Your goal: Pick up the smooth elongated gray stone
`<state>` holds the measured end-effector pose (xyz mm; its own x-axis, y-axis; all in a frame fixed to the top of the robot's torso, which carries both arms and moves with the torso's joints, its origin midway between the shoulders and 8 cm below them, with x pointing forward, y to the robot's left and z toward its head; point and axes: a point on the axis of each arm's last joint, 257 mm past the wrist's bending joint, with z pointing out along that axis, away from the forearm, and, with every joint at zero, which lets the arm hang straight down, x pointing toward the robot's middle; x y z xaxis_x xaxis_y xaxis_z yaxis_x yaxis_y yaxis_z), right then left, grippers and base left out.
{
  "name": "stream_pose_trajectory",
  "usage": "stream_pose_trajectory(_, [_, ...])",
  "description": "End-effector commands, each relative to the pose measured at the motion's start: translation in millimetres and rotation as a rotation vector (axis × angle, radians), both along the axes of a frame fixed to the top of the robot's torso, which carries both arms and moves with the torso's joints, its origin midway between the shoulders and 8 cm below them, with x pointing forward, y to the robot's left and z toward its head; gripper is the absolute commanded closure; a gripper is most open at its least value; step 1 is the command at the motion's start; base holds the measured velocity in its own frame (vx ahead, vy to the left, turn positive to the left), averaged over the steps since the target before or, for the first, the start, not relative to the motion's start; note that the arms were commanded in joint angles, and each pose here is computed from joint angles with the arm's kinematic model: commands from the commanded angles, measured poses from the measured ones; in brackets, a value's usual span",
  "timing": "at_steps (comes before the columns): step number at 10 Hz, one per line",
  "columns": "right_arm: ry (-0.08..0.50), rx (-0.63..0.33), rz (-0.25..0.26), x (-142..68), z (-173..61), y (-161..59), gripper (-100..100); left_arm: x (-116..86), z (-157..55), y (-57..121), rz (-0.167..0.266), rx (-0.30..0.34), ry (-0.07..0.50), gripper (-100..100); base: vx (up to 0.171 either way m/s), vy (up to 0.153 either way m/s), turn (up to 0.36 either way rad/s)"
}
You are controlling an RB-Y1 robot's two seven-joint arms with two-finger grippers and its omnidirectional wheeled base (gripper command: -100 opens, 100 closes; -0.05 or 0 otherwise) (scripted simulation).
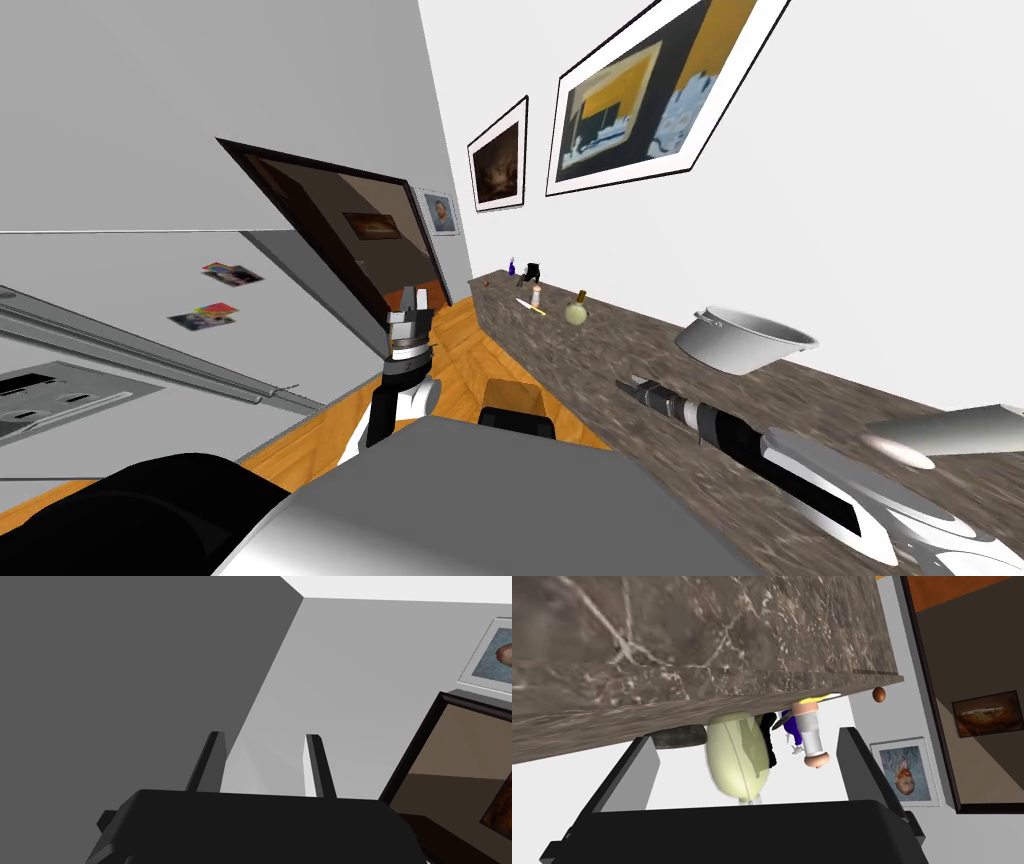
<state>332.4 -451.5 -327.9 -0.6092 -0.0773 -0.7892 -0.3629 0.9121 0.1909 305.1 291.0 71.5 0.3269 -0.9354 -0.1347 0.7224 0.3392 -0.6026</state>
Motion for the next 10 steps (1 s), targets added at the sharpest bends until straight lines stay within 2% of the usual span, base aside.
stream_pose_trajectory(1, [0.049,-0.062,0.021,-11.0,-7.3,-21.6,-100,0.0,0.0,0.0,0.0,0.0,0.0,0,0.105,-0.014,0.278])
stream_pose_trajectory(2, [0.06,-0.091,0.01,-12.7,-5.9,-36.6,-100,0.0,0.0,0.0,0.0,0.0,0.0,0,0.082,-0.019,0.174])
stream_pose_trajectory(3, [0.104,-0.137,0.027,-25.0,-10.6,-53.5,-100,0.0,0.0,0.0,0.0,0.0,0.0,0,0.101,-0.016,0.299])
stream_pose_trajectory(4, [0.111,-0.158,0.017,-26.4,-9.0,-64.6,-100,0.0,0.0,0.0,0.0,0.0,0.0,0,0.087,-0.013,0.144])
stream_pose_trajectory(5, [0.16,-0.207,0.032,-40.5,-11.7,-83.6,-100,0.0,0.0,0.0,0.0,0.0,0.0,0,0.102,0.006,0.306])
stream_pose_trajectory(6, [0.165,-0.22,0.022,-42.1,-10.8,-92.0,-100,0.0,0.0,0.0,0.0,0.0,0.0,0,0.09,-0.001,0.156])
stream_pose_trajectory(7, [0.221,-0.273,0.023,-60.0,-12.7,-117.2,-100,0.0,0.0,0.0,0.0,0.0,0.0,0,0.11,-0.014,0.252])
stream_pose_trajectory(8, [0.222,-0.277,0.024,-59.8,-11.6,-118.3,-100,0.0,0.0,0.0,0.0,0.0,0.0,0,0.1,-0.028,0.153])
stream_pose_trajectory(9, [0.273,-0.317,0.041,-76.3,-11.7,-134.0,-100,0.0,0.0,0.0,0.0,0.0,0.0,0,0.133,-0.026,0.316])
stream_pose_trajectory(10, [0.279,-0.328,0.025,-79.1,-11.5,-143.0,-100,0.0,0.0,0.0,0.0,0.0,0.0,0,0.123,-0.021,0.167])
